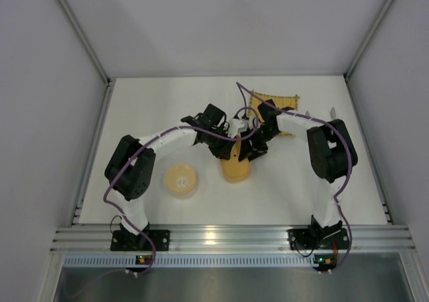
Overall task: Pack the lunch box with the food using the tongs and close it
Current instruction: Close the box lid on the packing box.
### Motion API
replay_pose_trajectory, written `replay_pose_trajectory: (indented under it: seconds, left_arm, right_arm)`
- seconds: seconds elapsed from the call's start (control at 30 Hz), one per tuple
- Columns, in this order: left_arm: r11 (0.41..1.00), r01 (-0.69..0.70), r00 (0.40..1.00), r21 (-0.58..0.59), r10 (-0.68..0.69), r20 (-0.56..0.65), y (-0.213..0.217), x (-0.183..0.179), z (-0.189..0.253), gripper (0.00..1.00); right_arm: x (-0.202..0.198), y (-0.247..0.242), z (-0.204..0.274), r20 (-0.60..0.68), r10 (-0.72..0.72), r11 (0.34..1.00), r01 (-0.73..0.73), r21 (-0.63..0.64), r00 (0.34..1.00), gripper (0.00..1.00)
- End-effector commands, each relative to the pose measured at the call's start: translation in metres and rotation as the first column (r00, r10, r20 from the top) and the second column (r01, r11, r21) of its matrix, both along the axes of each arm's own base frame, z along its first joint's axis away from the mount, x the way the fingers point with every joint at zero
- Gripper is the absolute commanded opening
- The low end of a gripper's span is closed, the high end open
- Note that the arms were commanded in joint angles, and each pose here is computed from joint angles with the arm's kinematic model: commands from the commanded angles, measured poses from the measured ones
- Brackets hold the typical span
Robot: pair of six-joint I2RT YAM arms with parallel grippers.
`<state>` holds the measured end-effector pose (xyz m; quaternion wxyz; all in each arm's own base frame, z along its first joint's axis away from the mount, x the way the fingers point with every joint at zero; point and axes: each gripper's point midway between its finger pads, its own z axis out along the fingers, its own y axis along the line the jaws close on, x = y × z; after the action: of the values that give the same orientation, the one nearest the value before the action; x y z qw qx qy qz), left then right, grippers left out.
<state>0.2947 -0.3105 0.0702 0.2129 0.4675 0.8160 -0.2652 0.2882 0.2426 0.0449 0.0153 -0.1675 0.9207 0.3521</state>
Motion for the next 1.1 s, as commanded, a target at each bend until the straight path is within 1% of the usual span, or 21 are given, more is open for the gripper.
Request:
replay_pose_trajectory:
  seconds: [0.0,0.43,0.67,0.83,1.07]
  left_arm:
    - [0.999,0.006,0.999,-0.033,-0.004,0.042,-0.014,0.015,0.004,0.23]
    - [0.995,0.056,0.996,-0.078,-0.05,0.079,-0.028,0.024,0.007,0.23]
    - [0.996,0.064,0.992,-0.067,-0.056,0.11,-0.024,0.025,0.011,0.23]
    - [0.992,0.089,0.992,-0.094,-0.079,0.1,-0.03,0.023,0.013,0.23]
    - [0.983,0.13,0.991,-0.131,-0.123,0.057,-0.039,0.016,0.011,0.23]
  right_arm:
    - [-0.007,-0.001,-0.012,-0.017,0.036,0.999,-0.037,-0.031,0.999,0.52]
    - [-0.008,0.0,-0.013,-0.024,0.039,0.999,-0.04,-0.023,0.999,0.52]
    - [-0.009,-0.001,-0.013,-0.024,0.04,0.999,-0.041,-0.024,0.999,0.51]
    - [-0.01,0.0,-0.012,-0.023,0.041,0.999,-0.041,-0.022,0.999,0.51]
    - [-0.01,-0.001,-0.011,-0.023,0.04,0.999,-0.041,-0.024,0.999,0.51]
